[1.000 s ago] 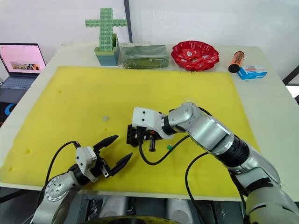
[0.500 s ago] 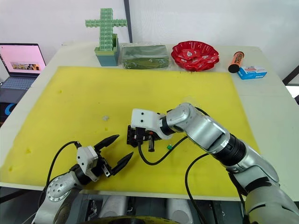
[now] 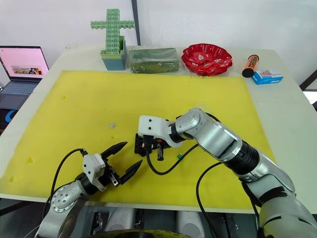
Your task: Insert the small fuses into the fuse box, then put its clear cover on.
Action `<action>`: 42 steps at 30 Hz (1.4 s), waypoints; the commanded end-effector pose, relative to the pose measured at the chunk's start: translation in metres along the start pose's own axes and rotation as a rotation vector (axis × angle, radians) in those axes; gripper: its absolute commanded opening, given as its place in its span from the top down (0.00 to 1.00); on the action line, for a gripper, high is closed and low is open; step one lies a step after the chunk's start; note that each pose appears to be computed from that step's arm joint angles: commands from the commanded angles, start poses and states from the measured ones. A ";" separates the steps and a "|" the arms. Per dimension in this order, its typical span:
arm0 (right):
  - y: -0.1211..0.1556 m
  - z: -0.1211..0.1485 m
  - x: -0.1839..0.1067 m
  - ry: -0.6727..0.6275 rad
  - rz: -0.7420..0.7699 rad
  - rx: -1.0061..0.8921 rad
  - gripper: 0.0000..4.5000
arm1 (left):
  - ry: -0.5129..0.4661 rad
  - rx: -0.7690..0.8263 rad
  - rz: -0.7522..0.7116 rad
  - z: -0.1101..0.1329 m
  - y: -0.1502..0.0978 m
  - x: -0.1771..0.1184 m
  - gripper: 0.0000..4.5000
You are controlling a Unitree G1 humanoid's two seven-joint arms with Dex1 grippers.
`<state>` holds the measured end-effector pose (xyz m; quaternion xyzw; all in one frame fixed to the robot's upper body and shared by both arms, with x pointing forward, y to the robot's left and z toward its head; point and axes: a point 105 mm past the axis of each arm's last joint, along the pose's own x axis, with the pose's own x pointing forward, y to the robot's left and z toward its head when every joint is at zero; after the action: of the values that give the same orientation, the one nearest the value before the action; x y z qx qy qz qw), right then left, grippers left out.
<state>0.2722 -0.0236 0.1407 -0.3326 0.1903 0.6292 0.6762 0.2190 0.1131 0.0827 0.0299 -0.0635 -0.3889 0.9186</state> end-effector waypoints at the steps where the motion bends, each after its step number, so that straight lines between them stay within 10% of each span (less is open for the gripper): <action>1: 0.000 0.001 0.001 0.013 -0.002 -0.026 1.00 | -0.031 0.010 -0.005 0.007 -0.002 0.002 0.00; 15: 0.001 -0.012 0.007 0.027 -0.007 -0.043 1.00 | -0.028 0.009 0.000 0.005 -0.001 0.000 0.00; 21: -0.007 -0.005 0.003 0.006 -0.034 -0.043 0.61 | -0.026 0.008 0.000 0.003 0.000 0.000 0.00; 42: -0.013 0.019 -0.017 -0.143 -0.075 -0.025 0.61 | -0.037 0.026 -0.002 0.002 0.005 0.000 0.00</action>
<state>0.2816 -0.0253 0.1572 -0.3112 0.1435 0.6242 0.7021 0.2218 0.1143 0.0801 0.0325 -0.0720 -0.3933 0.9160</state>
